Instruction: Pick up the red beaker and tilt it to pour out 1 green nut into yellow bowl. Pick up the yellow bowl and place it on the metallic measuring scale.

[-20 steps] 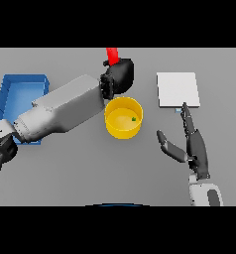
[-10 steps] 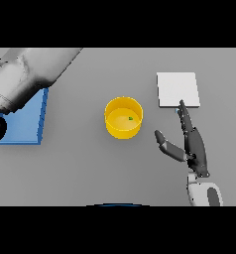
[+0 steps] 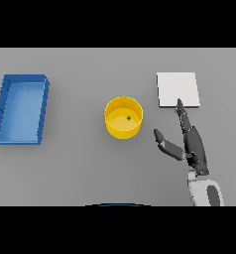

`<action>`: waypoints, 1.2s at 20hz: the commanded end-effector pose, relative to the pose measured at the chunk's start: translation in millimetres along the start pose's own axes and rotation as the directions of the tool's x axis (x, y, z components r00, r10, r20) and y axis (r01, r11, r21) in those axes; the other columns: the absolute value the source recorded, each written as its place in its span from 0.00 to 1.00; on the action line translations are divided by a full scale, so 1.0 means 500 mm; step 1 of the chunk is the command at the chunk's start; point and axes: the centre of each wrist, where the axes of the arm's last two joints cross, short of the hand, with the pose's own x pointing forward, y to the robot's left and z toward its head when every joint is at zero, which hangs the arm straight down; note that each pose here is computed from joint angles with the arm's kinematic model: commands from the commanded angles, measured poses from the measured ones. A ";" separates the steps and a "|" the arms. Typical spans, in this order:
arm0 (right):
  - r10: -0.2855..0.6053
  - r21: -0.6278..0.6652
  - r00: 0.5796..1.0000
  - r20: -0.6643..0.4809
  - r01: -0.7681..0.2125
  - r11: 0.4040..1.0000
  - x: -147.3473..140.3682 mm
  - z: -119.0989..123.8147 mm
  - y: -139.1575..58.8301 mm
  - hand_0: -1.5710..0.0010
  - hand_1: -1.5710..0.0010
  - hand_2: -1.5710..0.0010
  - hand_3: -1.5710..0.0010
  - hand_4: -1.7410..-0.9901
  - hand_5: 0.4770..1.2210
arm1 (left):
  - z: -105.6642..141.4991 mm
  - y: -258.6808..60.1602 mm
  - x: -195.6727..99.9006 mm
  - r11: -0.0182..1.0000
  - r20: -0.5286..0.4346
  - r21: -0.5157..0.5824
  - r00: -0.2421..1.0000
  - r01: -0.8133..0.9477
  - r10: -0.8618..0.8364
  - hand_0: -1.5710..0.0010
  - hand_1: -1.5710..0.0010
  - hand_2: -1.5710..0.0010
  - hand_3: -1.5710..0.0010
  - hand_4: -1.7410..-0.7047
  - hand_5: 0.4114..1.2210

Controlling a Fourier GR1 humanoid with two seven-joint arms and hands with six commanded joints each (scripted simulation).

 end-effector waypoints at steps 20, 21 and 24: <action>-0.001 0.024 1.000 0.014 0.001 1.000 -0.005 0.004 -0.012 1.00 1.00 1.00 1.00 0.77 0.26 | 0.199 -0.409 -0.239 0.803 -0.462 0.214 0.666 -0.557 0.585 0.00 0.00 0.00 0.00 0.00 0.71; 0.002 0.026 1.000 -0.007 -0.002 1.000 -0.007 0.001 -0.010 1.00 1.00 1.00 1.00 0.78 0.26 | 0.201 -0.411 -0.236 0.798 -0.477 0.217 0.652 -0.562 0.589 0.00 0.00 0.00 0.00 0.00 0.63; -0.002 0.027 1.000 -0.004 0.002 1.000 -0.009 0.005 -0.006 1.00 1.00 1.00 1.00 0.78 0.26 | 0.217 -0.394 -0.232 0.802 -0.453 0.148 0.681 -0.579 0.575 0.07 0.14 0.19 0.16 0.36 0.45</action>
